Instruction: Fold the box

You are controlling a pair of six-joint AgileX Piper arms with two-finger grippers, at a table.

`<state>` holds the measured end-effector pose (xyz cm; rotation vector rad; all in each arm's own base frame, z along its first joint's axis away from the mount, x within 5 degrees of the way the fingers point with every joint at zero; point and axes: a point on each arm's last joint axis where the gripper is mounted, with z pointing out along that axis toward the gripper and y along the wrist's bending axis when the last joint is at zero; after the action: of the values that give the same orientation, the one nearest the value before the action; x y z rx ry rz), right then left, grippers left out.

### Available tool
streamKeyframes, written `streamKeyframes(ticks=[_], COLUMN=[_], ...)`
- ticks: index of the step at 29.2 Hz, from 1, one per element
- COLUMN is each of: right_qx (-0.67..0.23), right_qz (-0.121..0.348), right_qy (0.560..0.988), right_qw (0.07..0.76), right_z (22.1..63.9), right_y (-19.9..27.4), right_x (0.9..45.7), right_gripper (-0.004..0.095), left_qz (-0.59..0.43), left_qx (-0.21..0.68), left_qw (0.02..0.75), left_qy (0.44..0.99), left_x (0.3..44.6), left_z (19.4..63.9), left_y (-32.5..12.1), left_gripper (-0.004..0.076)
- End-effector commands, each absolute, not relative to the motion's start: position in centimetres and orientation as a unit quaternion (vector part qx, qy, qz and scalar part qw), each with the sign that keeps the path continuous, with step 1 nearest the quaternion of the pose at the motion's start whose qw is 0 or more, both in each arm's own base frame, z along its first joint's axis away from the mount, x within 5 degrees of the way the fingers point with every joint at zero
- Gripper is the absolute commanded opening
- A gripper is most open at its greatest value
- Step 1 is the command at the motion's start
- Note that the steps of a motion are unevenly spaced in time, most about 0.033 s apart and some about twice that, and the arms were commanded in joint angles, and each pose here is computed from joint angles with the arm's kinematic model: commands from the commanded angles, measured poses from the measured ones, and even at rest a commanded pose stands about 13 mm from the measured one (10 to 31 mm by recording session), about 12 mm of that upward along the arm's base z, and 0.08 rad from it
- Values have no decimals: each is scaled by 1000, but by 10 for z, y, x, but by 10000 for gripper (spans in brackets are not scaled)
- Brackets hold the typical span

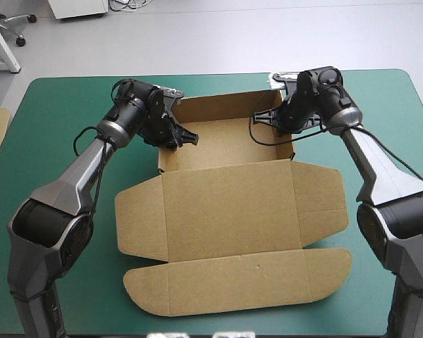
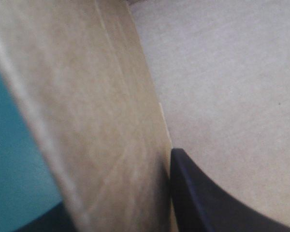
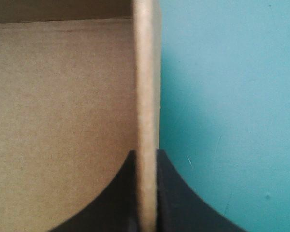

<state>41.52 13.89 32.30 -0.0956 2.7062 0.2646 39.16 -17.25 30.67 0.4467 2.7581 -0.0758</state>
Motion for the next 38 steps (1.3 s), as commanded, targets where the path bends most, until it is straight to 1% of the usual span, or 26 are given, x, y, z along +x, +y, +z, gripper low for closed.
streamKeyframes(ticks=[1,2,4,5,6,10,17,20,24,30,35,38], right_qx=[-18,-16,-14,-14,-14,-15,-37,-41,-52,-64,-69,-71], right_qz=[125,125,125,124,125,120,97,97,80,71,66,64], right_qy=[955,955,954,954,954,961,975,976,976,977,979,980], right_qw=[269,269,271,271,271,248,195,192,197,193,182,174], right_z=[360,360,359,359,359,351,333,331,330,324,314,307], right_y=[135,134,133,133,133,134,134,135,133,133,134,135], right_x=[408,409,409,409,409,410,412,412,413,416,420,423], right_gripper=[-18,-18,-18,-18,-18,-18,-12,-12,-12,-12,-12,-12], left_qz=[-14,-5,-3,4,8,29,24,21,17,18,-19,-22], left_qx=[159,161,163,167,170,174,174,172,160,136,110,99], left_qw=[234,238,239,238,238,226,205,193,189,178,174,172], left_qy=[959,958,957,957,956,958,963,966,969,974,978,980], left_x=[386,386,387,388,390,396,401,402,405,413,421,426], left_z=[339,340,338,336,335,323,306,301,297,289,282,278], left_y=[-169,-168,-169,-169,-169,-168,-173,-174,-170,-159,-151,-144], left_gripper=[153,111,55,8,-13,-14,-14,-14,-14,-14,-14,-14])
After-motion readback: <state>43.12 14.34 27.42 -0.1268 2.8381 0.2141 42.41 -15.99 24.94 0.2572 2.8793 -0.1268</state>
